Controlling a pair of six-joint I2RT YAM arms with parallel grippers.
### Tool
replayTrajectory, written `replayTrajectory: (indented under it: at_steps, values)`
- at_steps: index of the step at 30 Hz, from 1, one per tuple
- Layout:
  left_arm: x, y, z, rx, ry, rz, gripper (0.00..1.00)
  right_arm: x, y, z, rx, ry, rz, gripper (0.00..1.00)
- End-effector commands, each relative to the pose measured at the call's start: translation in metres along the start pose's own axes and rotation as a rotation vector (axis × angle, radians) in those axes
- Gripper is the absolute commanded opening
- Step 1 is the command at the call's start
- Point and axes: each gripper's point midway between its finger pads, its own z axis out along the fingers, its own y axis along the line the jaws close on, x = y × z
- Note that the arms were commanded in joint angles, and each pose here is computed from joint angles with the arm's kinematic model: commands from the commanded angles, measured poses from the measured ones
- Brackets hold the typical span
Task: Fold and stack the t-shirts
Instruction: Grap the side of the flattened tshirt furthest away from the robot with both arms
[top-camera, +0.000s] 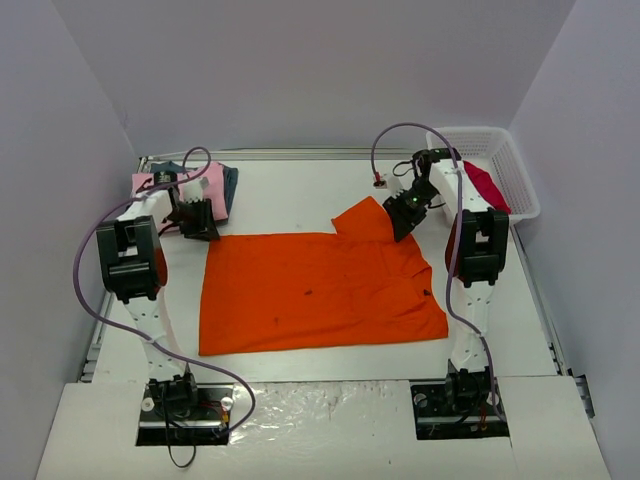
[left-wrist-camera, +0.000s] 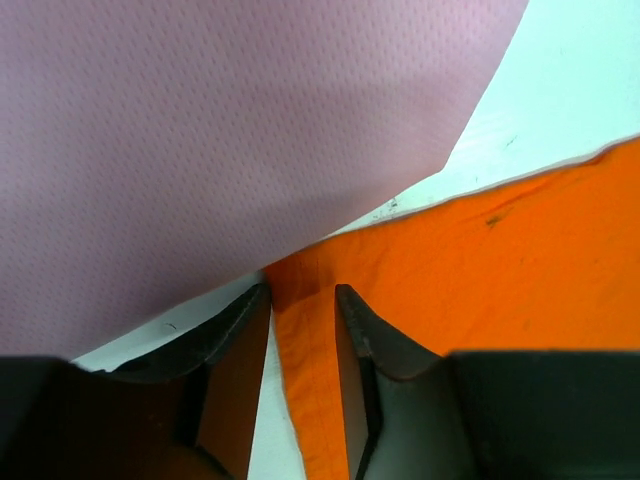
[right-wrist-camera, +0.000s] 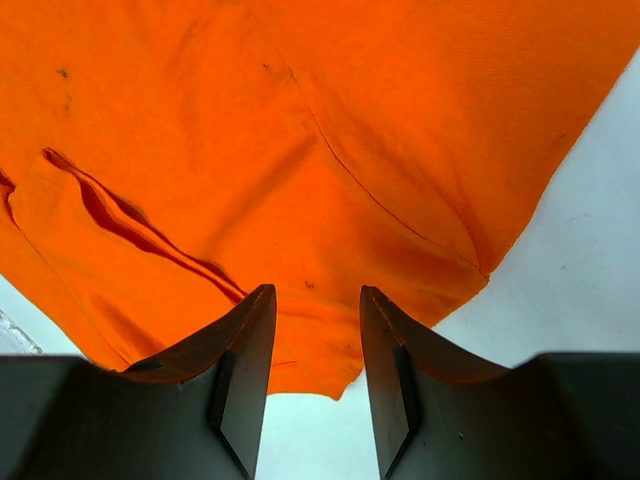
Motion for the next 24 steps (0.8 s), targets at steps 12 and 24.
replayTrajectory:
  at_steps: [12,24]
  values:
    - [0.025,0.024,0.023,-0.203,0.108,0.037,0.11,0.017,0.010,-0.003,-0.018,0.065,0.008,0.35]
    - [-0.002,0.015,-0.007,-0.259,-0.063,0.074,0.02,-0.036,-0.007,-0.029,0.040,-0.126,0.052,0.35]
